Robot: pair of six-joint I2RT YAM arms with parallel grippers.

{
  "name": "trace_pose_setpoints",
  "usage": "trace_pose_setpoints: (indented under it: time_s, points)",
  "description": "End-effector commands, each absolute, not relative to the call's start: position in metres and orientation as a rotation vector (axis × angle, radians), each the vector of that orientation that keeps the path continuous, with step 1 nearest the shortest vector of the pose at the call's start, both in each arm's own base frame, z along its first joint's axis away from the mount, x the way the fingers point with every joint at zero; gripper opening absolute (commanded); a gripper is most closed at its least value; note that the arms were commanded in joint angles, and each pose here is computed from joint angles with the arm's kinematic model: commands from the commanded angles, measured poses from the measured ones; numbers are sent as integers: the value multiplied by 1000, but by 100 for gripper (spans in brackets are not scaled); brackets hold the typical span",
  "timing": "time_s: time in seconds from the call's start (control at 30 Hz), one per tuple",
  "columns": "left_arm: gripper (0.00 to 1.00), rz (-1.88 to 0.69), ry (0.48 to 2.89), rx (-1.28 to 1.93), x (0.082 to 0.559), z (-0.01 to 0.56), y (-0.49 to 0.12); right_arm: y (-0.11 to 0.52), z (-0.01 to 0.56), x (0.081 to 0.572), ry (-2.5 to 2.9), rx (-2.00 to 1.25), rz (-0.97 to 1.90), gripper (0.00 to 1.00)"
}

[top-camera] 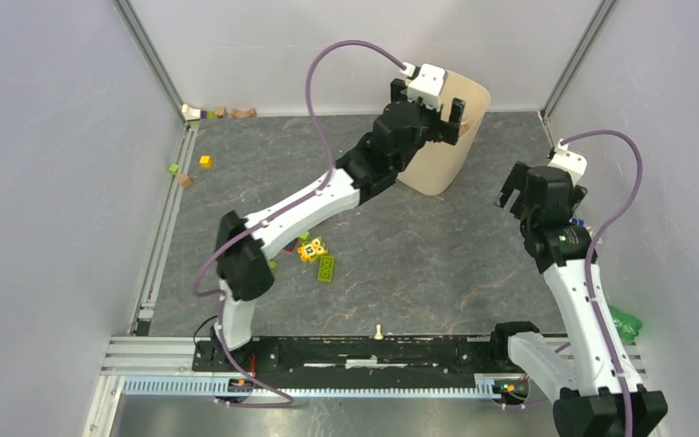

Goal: Put the plastic bottles in the bin

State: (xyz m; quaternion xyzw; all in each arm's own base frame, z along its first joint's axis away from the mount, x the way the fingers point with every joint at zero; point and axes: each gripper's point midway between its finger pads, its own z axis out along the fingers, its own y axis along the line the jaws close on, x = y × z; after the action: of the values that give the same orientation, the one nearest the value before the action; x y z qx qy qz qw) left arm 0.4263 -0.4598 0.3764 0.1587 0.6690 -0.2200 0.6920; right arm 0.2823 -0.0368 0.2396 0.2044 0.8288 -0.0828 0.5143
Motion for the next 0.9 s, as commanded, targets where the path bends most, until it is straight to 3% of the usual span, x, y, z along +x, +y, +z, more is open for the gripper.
trace_pose_setpoints:
  time_s: [0.0, 0.4, 0.87]
  points:
    - [100, -644, 1375, 320, 369, 454, -426, -70, 245, 291, 1907, 740, -275, 98]
    - [100, -743, 1506, 411, 293, 401, -365, -158, 170, 321, 1732, 1463, -340, 98]
    - [100, -804, 1598, 486, 264, 364, -362, -181, 83, 360, 1731, 1623, -393, 98]
